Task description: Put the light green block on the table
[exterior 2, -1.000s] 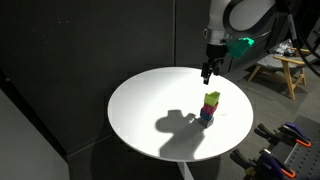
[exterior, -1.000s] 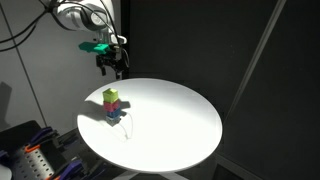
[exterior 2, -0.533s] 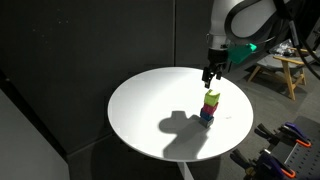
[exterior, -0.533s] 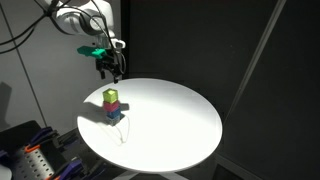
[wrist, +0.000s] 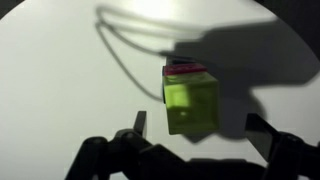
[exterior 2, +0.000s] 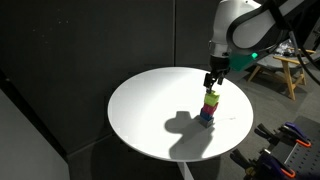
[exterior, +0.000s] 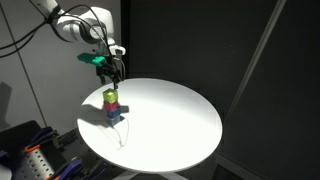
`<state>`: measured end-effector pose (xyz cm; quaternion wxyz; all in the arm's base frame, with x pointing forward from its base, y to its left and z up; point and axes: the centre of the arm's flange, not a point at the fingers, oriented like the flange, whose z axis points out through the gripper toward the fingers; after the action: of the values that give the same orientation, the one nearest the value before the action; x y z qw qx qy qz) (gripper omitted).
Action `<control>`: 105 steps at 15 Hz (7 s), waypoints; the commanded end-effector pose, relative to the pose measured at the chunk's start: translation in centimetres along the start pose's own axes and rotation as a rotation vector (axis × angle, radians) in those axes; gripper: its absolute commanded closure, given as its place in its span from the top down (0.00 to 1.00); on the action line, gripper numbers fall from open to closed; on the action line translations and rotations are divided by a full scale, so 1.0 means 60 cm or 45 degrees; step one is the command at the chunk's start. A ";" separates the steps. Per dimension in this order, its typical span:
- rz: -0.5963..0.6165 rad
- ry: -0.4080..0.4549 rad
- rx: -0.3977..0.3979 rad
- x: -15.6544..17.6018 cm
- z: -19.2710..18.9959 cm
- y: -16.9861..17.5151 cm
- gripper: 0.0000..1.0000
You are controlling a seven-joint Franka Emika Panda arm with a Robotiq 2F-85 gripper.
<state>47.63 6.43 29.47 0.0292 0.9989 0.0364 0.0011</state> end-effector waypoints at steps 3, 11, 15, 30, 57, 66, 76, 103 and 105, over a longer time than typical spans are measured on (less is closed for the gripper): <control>0.014 0.042 0.014 0.006 0.024 0.008 1.00; -0.029 0.051 0.022 0.010 0.039 0.006 1.00; -0.049 0.038 0.020 0.008 0.048 0.008 1.00; -0.042 0.006 0.005 0.007 0.070 0.007 0.49; -0.009 -0.031 0.008 -0.007 -0.102 0.059 0.27; 0.124 -0.029 0.019 -0.002 -0.100 0.142 0.27; 0.239 -0.043 0.040 0.009 -0.035 0.202 0.27; 0.365 -0.161 0.053 0.038 0.153 0.249 0.52; 0.365 -0.160 0.053 0.039 0.153 0.249 0.52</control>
<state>51.07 -8.82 21.19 0.0102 0.9924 -0.1084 -0.0581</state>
